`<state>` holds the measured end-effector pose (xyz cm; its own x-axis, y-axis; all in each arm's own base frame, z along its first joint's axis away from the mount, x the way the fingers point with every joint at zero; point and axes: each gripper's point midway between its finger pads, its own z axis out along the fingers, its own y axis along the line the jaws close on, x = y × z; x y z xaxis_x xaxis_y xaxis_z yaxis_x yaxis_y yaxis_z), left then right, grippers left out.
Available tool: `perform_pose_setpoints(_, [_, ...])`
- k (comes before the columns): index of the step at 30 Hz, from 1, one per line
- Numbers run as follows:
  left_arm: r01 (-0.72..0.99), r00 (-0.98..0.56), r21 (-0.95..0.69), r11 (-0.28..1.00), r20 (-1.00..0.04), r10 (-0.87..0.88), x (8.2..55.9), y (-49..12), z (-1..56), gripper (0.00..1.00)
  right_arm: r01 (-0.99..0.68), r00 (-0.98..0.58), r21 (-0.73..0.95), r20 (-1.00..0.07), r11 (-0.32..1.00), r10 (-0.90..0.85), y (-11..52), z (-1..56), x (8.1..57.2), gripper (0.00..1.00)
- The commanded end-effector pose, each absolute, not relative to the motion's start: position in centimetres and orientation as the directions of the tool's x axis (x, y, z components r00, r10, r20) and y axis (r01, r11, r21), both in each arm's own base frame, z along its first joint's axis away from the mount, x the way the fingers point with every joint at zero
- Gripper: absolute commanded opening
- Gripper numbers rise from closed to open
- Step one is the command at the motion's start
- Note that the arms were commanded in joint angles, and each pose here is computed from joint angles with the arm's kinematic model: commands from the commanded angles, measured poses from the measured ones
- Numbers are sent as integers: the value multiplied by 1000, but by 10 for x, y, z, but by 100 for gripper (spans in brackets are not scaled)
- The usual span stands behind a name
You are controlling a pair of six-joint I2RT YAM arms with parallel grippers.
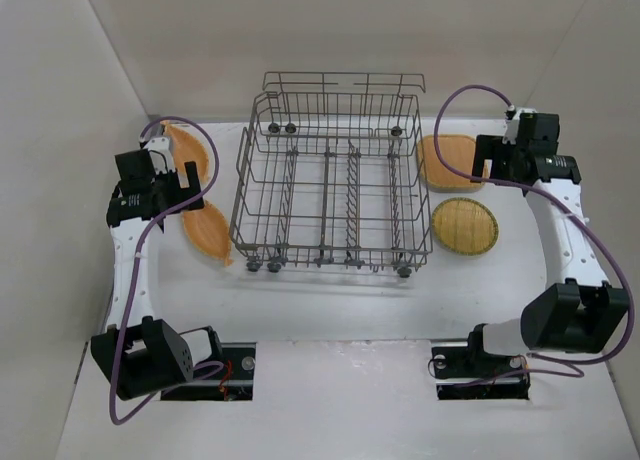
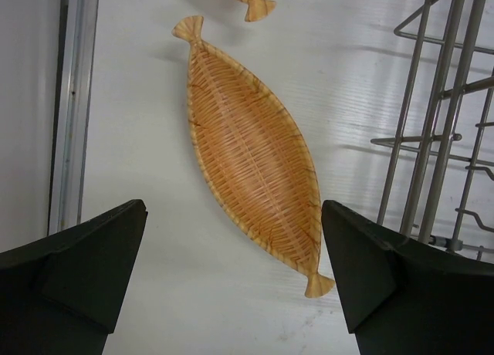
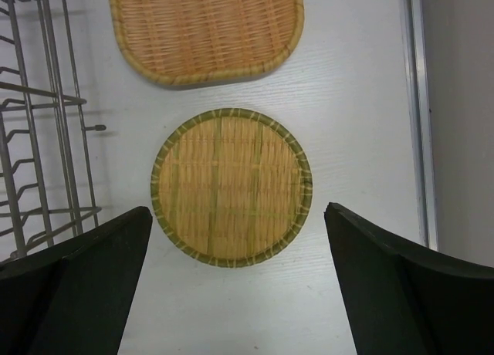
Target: Load the plates into the dish rack
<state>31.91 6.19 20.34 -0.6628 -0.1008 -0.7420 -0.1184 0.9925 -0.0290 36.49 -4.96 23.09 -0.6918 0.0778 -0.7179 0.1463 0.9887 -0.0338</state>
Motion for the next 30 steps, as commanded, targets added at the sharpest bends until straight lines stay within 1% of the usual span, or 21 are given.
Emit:
perform_pose_setpoints(1, [-126,-625,-42,991,-773,-112,324,64,211,100,129,-552,-14,-832,992,60,-48,279,372,100])
perform_pose_setpoints(4, [-124,-621,-39,992,-776,-108,324,64,212,100,137,-429,-101,-902,985,-33,-57,319,372,100])
perform_pose_setpoints(6, [-123,-622,-38,992,-776,-106,325,64,211,100,162,-382,-165,-920,973,-92,-59,336,371,100])
perform_pose_setpoints(9, [-122,-617,-36,992,-780,-104,329,65,213,100,207,-304,-185,-945,961,-117,-63,359,373,100])
perform_pose_setpoints(13, [-121,-607,-30,992,-789,-98,334,67,218,100,257,-239,-189,-963,948,-127,-76,378,375,100])
perform_pose_setpoints(15, [-123,-605,-25,992,-790,-95,335,68,220,100,265,-203,-227,-963,937,-176,-78,389,376,100])
perform_pose_setpoints(17, [-122,-606,-24,992,-790,-94,336,68,220,100,324,-162,-269,-960,907,-227,-87,400,375,100])
perform_pose_setpoints(19, [-125,-603,-22,992,-792,-93,337,69,221,100,351,-154,-270,-961,897,-229,-89,399,374,100])
perform_pose_setpoints(21, [-125,-606,-22,992,-790,-94,337,69,220,100,337,-171,-261,-962,904,-214,-86,390,378,100])
perform_pose_setpoints(26, [-134,-602,-12,991,-793,-92,339,71,222,100,209,-233,-211,-959,955,-160,-69,364,391,100])
perform_pose_setpoints(30, [-138,-598,-2,990,-797,-84,339,71,224,100,209,-282,-218,-947,953,-155,-75,345,402,100])
